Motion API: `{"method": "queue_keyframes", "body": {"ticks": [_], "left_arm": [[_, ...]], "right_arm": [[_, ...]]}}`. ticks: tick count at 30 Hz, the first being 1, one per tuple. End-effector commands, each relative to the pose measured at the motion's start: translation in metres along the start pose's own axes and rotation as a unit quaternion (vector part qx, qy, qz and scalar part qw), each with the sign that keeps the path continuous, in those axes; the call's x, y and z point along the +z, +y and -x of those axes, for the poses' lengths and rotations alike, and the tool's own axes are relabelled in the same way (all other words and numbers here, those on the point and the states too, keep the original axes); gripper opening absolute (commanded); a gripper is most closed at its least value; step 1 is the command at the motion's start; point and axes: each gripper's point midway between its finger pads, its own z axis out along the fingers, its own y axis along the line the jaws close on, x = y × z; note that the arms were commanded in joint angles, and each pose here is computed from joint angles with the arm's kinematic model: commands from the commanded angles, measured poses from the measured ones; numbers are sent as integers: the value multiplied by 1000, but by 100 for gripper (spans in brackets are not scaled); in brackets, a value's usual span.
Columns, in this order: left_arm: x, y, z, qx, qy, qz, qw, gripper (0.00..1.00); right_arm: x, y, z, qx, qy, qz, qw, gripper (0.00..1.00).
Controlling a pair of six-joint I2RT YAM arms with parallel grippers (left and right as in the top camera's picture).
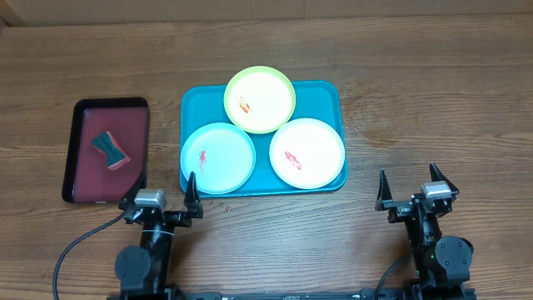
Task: Clean dirty plates on tray and stack at the side
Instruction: 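Move the left gripper to the red tray and grasp the green sponge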
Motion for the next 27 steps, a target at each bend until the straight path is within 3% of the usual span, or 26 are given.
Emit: {"method": "queue_keyframes", "body": {"ticks": [1, 5, 9, 13, 17, 21, 27], "left_arm": [[-5, -21, 41, -1, -84, -54, 995, 100], [-27, -30, 108, 37, -221, -63, 973, 100], [-35, -25, 139, 34, -241, -39, 969, 100], [-19, -12, 146, 23, -126, 13, 992, 100], [6, -9, 140, 14, 18, 25, 999, 100], [38, -21, 130, 62, 170, -24, 983, 100], [87, -47, 131, 18, 250, -113, 961, 100]], "right_arm": [[0, 2, -1, 0, -3, 4, 1000, 100], [0, 2, -1, 0, -3, 4, 1000, 100], [0, 2, -1, 0, -3, 4, 1000, 100], [0, 2, -1, 0, -3, 4, 1000, 100], [0, 2, -1, 0, -3, 4, 1000, 100], [0, 2, -1, 0, -3, 4, 1000, 100], [0, 2, -1, 0, -3, 4, 1000, 100]]}}
